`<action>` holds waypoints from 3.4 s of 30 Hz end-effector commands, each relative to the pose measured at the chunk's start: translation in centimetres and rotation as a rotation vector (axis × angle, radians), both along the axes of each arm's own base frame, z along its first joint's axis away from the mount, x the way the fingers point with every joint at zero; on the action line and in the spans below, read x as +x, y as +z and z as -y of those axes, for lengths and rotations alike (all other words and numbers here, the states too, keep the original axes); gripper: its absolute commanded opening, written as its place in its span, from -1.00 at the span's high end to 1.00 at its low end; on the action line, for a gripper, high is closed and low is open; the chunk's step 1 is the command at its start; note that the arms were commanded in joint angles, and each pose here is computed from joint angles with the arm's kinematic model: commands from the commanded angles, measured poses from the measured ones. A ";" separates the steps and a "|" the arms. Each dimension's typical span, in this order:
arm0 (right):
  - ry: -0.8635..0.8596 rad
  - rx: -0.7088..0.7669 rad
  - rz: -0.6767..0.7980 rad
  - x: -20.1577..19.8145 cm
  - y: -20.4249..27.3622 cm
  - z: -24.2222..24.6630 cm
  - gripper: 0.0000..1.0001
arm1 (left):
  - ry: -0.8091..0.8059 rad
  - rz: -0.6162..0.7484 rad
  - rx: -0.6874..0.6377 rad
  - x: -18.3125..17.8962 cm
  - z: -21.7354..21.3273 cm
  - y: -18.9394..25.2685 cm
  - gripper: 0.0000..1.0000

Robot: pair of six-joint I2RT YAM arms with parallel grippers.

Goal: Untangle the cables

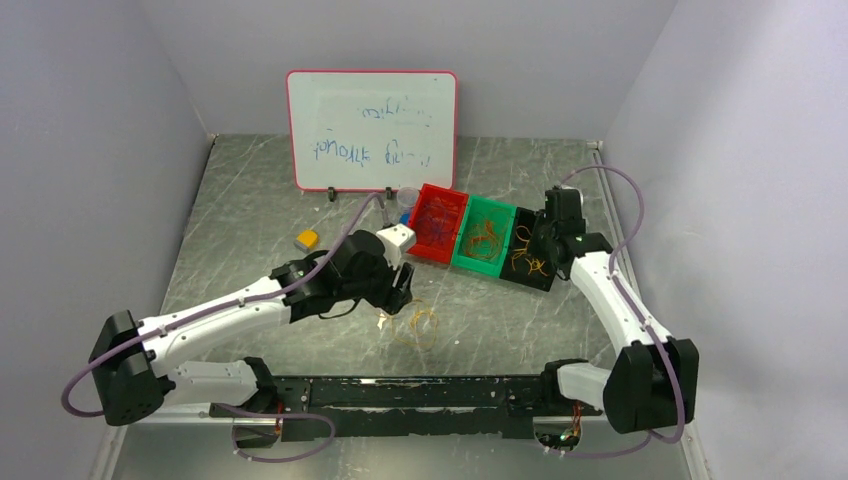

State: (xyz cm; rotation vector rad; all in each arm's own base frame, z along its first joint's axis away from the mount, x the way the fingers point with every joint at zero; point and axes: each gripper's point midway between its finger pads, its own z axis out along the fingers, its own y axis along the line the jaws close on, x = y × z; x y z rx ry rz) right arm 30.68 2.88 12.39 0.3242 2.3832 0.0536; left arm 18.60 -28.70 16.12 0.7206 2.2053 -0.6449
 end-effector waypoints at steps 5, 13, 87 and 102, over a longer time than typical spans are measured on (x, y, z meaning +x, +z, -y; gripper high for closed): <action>0.002 -0.002 -0.074 1.5 -3.0 -0.1 0.66 | 0.003 -0.032 -0.025 0.2 1.0 -1.2 -0.39; -0.023 -0.064 -0.063 5.1 -4.6 1.8 0.71 | -0.043 -0.061 -0.046 -0.3 2.1 -2.8 -0.35; 0.984 0.464 0.796 -7.5 10.9 -25.2 -0.22 | 0.045 0.223 -0.182 1.6 -0.6 11.9 0.86; 0.658 0.358 0.662 -3.0 8.3 -22.5 1.00 | 0.138 0.258 -0.149 1.8 -3.5 12.6 0.86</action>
